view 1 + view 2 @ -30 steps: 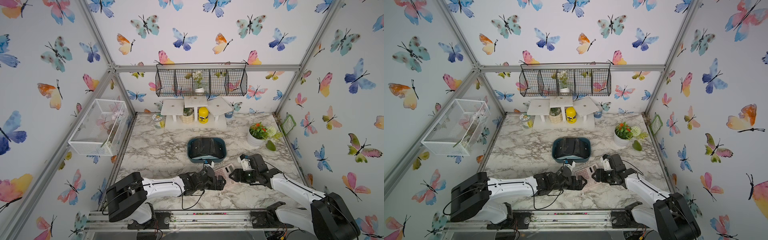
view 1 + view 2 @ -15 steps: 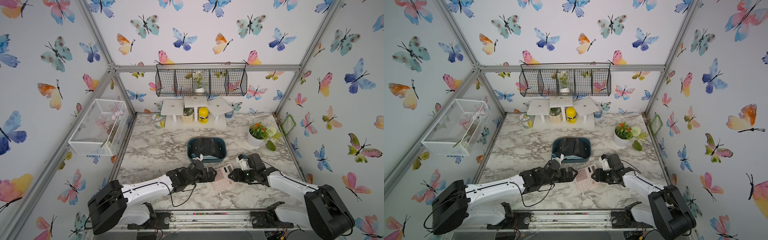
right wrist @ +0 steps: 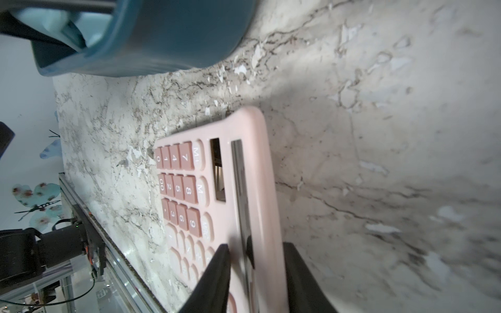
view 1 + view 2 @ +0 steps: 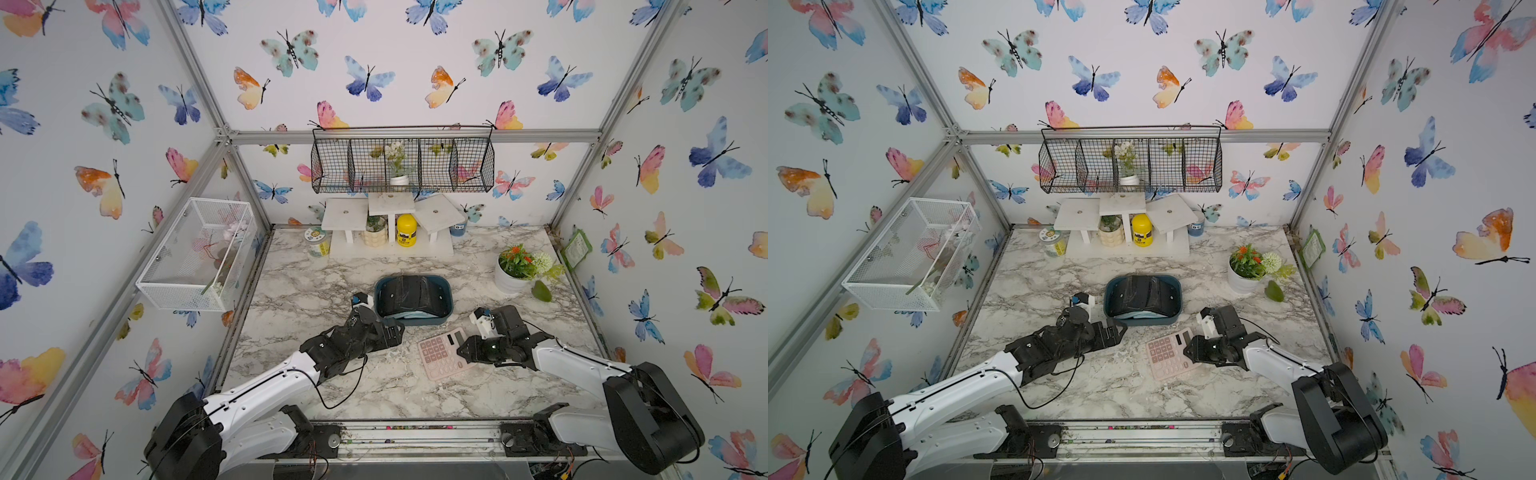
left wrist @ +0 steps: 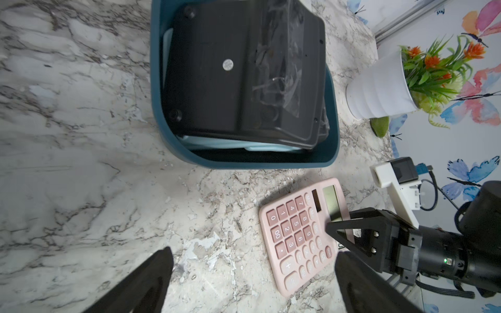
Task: Put the calculator in the storage box
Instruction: Pick up the calculator at the center of the board.
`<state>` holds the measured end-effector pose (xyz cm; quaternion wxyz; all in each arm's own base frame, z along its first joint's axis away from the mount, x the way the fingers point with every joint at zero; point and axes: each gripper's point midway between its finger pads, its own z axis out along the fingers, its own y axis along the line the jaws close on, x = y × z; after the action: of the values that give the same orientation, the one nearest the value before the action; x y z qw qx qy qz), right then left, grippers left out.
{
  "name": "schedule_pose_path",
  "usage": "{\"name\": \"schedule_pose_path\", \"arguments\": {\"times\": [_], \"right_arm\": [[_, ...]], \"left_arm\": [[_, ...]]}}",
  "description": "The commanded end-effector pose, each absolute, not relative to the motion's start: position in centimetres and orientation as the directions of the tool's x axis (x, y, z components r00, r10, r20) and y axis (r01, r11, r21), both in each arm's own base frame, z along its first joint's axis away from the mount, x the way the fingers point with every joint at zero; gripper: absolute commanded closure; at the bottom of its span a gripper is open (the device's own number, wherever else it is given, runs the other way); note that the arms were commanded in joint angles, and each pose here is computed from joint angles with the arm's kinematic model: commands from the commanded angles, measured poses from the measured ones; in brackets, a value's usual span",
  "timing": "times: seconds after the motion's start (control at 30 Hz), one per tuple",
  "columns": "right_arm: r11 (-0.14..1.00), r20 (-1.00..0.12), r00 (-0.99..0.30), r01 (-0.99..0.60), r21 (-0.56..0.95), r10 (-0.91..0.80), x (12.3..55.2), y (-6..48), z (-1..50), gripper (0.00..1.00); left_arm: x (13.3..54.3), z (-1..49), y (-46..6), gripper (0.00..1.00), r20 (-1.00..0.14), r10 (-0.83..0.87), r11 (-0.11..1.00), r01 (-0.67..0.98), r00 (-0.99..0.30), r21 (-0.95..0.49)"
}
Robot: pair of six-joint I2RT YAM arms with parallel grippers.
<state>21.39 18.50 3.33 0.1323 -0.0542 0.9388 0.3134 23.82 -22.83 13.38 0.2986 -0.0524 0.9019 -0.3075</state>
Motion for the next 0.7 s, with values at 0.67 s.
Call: {"name": "schedule_pose_path", "arguments": {"times": [0.67], "right_arm": [[0.85,-0.471,-0.882,-0.265,0.455,-0.022,23.3,16.7,13.9,0.98]], "left_arm": [[25.9,15.1,-18.1,0.0,-0.527,-0.321,0.822,0.046,-0.787,-0.568]]}}
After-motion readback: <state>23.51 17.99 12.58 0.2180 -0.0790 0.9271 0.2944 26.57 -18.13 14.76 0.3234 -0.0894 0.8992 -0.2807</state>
